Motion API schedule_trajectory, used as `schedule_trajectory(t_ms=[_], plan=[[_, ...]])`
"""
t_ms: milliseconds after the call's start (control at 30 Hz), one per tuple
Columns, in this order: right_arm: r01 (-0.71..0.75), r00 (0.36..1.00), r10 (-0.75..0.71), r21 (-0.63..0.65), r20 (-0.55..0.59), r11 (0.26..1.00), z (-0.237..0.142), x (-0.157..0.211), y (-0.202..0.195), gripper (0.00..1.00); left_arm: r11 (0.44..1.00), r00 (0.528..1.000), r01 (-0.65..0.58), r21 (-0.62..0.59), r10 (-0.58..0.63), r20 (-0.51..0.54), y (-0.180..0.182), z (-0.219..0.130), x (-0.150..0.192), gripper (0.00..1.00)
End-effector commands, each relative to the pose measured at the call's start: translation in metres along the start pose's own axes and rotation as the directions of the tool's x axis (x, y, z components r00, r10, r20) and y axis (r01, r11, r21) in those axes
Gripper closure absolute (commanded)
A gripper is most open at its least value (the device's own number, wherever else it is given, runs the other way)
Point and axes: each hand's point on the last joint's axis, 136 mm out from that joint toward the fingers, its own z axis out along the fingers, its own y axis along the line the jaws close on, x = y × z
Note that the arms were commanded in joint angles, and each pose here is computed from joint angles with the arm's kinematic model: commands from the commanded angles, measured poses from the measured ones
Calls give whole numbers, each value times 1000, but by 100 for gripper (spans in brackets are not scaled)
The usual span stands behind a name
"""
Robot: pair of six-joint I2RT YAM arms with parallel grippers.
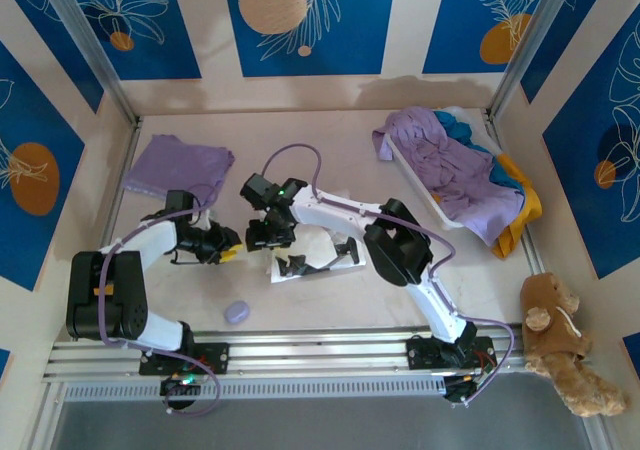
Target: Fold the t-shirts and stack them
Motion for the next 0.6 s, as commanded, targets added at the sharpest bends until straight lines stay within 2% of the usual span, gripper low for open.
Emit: schedule_trajectory(t_ms=[0,167,333,400,567], plan=[[-36,998,32,-85,-49,996,12,1,4,48,1000,1000,-16,27,16,-5,-6,-7,1,69],[-34,999,31,-129,-24,991,-4,-6,13,48,999,1000,-20,40,20,4,-12,-13,3,68],[-18,995,29,-108,97,994,-61,-13,8,48,998,999,-50,48,50,-3,-20,-12,5,64],[-20,989,34,-101,141,995,-86,-13,0,47,995,996,-92,41,92,-7,-28,-9,6,63],[-61,980,68,-40,189,997,-123,-4,-44,47,983,983,-182,-7,182,-9,-47,5,10,51]])
